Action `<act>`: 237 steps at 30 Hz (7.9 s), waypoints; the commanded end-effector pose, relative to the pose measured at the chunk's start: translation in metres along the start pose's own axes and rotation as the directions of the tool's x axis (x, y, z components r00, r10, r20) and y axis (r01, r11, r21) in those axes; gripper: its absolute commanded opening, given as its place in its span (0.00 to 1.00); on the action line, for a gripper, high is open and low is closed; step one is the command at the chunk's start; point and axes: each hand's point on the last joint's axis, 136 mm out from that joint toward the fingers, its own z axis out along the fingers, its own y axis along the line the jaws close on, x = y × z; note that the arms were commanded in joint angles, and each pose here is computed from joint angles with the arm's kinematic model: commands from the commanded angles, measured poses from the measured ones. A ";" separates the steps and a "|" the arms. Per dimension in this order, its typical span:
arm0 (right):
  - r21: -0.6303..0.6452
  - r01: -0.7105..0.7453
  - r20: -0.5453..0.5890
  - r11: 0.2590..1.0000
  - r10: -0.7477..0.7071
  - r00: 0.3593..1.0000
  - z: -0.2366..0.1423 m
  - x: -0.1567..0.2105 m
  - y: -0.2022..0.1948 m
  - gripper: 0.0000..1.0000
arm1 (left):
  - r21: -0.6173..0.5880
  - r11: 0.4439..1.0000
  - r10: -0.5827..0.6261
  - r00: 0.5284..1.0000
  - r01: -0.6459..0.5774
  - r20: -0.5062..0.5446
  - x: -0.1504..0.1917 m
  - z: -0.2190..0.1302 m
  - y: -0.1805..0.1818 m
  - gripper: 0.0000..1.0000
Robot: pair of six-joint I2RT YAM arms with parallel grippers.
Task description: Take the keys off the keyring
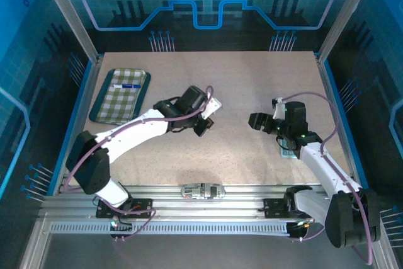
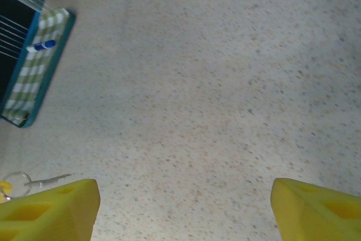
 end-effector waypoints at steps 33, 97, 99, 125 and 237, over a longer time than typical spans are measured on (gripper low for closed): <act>-0.909 0.332 0.265 0.254 -0.264 0.927 -0.077 -0.080 0.250 0.72 | 0.254 0.953 0.019 0.869 -0.165 0.495 -0.126 -0.206 -0.047 0.00; -0.939 0.342 0.305 0.048 -0.344 0.888 -0.121 -0.062 0.315 0.31 | 0.268 0.945 -0.023 0.780 -0.187 0.625 -0.135 -0.244 -0.049 0.00; -0.941 0.334 0.298 0.049 -0.348 0.889 -0.120 -0.061 0.315 0.37 | 0.266 0.946 -0.026 0.777 -0.184 0.629 -0.136 -0.244 -0.048 0.00; -0.951 0.305 0.270 0.050 -0.346 0.899 -0.114 -0.062 0.320 0.18 | 0.209 0.965 -0.022 0.750 -0.156 0.661 -0.134 -0.248 -0.039 0.00; -0.867 -0.026 -0.315 0.498 -0.507 0.802 -0.079 -0.003 0.319 0.30 | -0.064 0.914 0.303 0.570 -0.400 0.764 -0.052 -0.195 -0.039 0.00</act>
